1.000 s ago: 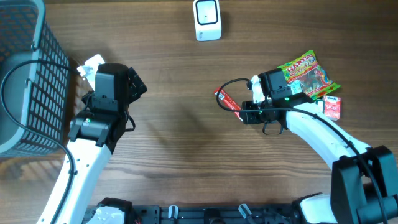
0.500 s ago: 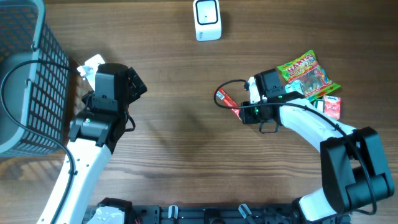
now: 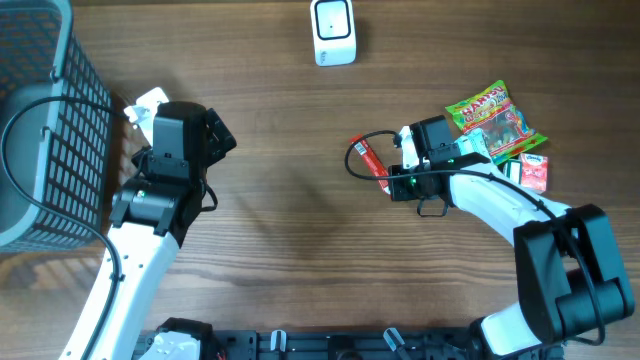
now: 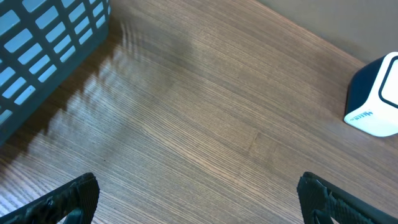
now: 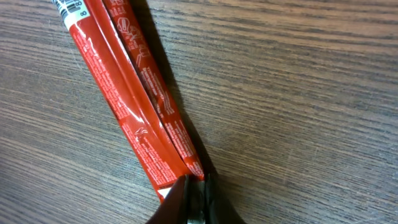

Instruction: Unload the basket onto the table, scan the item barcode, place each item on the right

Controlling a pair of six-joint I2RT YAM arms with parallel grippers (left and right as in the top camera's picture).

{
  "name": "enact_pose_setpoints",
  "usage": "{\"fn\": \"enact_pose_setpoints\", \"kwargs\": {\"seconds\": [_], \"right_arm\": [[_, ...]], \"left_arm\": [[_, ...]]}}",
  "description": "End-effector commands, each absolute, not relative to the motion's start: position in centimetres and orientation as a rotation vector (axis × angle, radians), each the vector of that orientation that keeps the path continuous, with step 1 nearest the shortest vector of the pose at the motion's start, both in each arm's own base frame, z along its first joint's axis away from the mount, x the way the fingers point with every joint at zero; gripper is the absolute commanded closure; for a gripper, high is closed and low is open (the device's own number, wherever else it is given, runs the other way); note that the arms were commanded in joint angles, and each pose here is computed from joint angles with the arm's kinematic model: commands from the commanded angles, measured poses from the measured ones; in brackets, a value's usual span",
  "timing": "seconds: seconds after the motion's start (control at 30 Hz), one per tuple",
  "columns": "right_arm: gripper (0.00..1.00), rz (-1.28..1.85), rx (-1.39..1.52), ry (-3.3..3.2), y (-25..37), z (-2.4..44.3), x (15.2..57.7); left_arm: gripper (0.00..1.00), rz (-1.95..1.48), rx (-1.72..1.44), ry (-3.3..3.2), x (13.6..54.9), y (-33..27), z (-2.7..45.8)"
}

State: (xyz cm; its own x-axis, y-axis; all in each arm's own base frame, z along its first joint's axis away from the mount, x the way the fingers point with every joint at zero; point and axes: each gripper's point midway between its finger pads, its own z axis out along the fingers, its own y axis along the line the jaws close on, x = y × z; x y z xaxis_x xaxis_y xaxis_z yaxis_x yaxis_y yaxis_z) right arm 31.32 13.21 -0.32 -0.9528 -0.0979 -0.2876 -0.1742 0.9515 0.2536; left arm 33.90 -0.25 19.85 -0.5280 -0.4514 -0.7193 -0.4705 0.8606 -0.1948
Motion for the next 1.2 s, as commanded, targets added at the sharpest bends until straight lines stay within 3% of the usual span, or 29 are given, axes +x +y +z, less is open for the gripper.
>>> {"fn": "enact_pose_setpoints", "kwargs": {"seconds": [0.0,0.27,0.37,0.4,0.43,0.47,0.5,0.6,0.63,0.83,0.97,1.03,1.17], "right_arm": [[0.96,0.370,-0.190,2.883,12.6,-1.4,30.2],[0.96,0.384,-0.204,2.817,12.8,2.0,31.1],[0.96,0.447,-0.217,2.814,13.5,2.4,30.7],[0.96,0.475,-0.223,2.816,13.8,2.5,30.6],[0.96,0.505,-0.229,2.817,14.2,2.6,30.4],[0.96,0.536,-0.253,2.810,14.5,2.9,30.2],[0.96,0.570,-0.285,2.796,14.9,3.3,30.1],[0.96,0.658,-0.337,2.761,16.0,4.3,29.8],[0.96,0.690,-0.362,2.746,16.3,4.6,29.7],[0.96,0.859,-0.422,2.669,18.1,6.8,29.2],[0.96,1.048,-0.443,2.541,20.1,10.5,29.0],[0.96,1.153,-0.406,2.497,20.9,12.4,28.7],[0.96,1.359,-0.403,2.406,22.5,15.3,28.3]], "left_arm": [[0.00,0.047,-0.663,2.194,34.0,-0.1,20.0],[0.00,-0.005,-0.650,2.212,34.1,-0.8,19.9],[0.00,-0.335,-0.532,2.362,33.2,-6.0,18.6],[0.16,-0.470,-0.482,2.397,33.0,-8.0,18.6],[0.41,-0.559,-0.450,2.425,32.7,-9.3,18.5],[0.50,-0.636,-0.424,2.454,32.4,-10.4,18.2],[0.39,-0.679,-0.412,2.477,32.2,-11.1,17.8],[0.28,-0.840,-0.373,2.568,31.6,-13.4,16.3],[0.19,-0.908,-0.363,2.608,31.4,-14.3,15.5],[0.17,-1.234,-0.203,2.657,31.1,-18.1,14.2],[0.17,-1.239,-0.200,2.644,31.5,-18.3,14.1],[0.11,-1.251,-0.243,2.655,31.4,-18.4,14.1],[0.14,-1.262,-0.241,2.659,31.2,-19.0,14.2]]}}
